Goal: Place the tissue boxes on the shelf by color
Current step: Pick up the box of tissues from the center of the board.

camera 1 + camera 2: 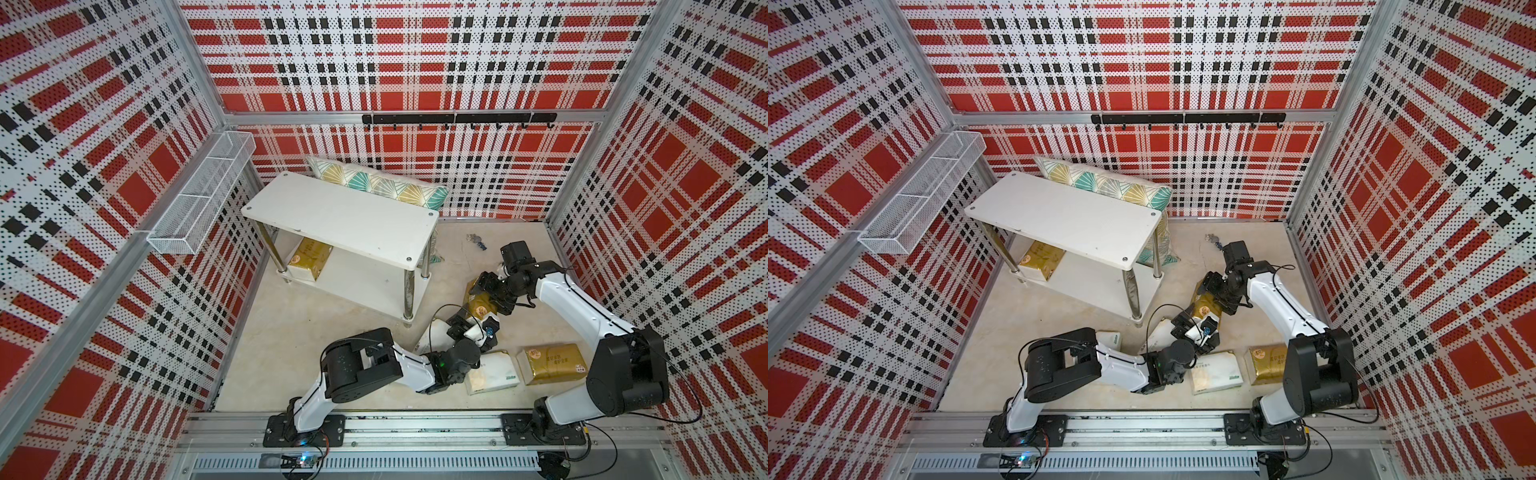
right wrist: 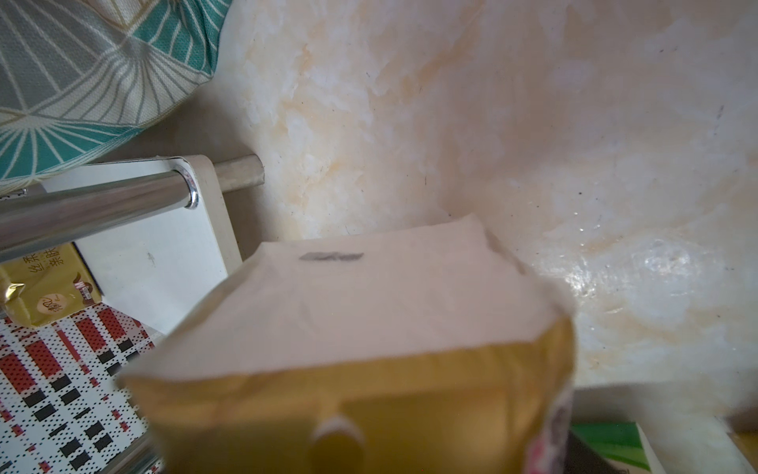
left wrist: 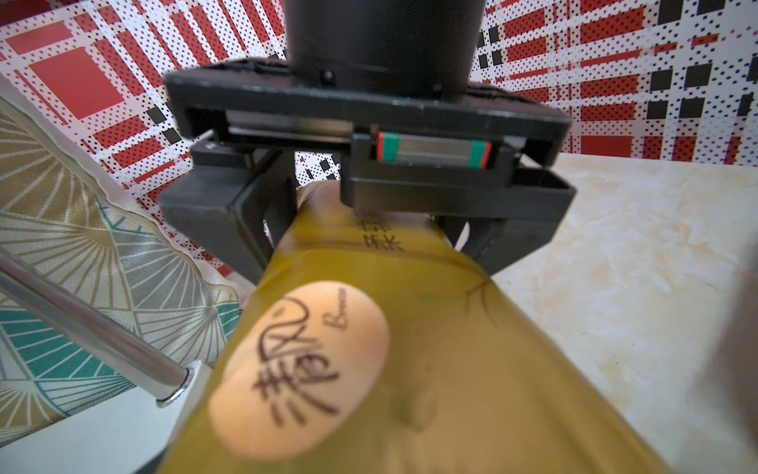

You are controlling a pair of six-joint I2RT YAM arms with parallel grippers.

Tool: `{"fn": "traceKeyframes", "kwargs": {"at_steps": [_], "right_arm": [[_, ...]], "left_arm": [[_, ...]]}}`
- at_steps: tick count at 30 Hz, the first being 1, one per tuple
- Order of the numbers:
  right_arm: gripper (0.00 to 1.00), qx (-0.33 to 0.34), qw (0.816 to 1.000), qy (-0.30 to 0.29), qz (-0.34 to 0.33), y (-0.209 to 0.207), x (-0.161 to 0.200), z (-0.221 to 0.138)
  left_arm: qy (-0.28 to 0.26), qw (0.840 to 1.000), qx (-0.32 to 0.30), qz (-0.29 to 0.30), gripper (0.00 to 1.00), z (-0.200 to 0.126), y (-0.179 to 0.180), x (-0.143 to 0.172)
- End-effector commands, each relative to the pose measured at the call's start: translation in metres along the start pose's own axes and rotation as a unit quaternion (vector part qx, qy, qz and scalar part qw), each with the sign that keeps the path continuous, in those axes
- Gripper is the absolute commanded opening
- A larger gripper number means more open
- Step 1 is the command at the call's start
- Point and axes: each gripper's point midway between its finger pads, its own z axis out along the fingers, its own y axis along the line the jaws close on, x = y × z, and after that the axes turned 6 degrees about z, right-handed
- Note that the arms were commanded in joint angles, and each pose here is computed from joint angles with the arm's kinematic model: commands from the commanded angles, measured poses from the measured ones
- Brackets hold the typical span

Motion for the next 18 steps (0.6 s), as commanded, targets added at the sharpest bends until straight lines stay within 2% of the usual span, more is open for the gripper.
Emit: {"fn": "traceKeyframes", "kwargs": {"at_steps": [1,5,6,18], "right_arm": [[0.84,-0.005,1.0,0.004,-0.018,0.004,0.003,-0.003],[0.89,-0.011,1.0,-0.006,-0.021,0.007,-0.006,-0.008],[0.99,-0.01,1.0,-0.007,-0.02,0.007,-0.007,-0.008],[1.0,-0.005,0.999,-0.033,0.007,-0.006,-0.037,-0.024]], "left_arm": [[-0.02,0.999,0.002,-0.03,0.9,-0.004,0.005,-0.015],[-0.023,0.999,0.008,-0.034,0.89,-0.007,0.004,-0.016],[-0.023,0.999,0.007,-0.037,0.89,-0.008,0.005,-0.017],[-0.041,0.996,0.022,-0.079,0.89,-0.022,0.019,-0.029]]}}
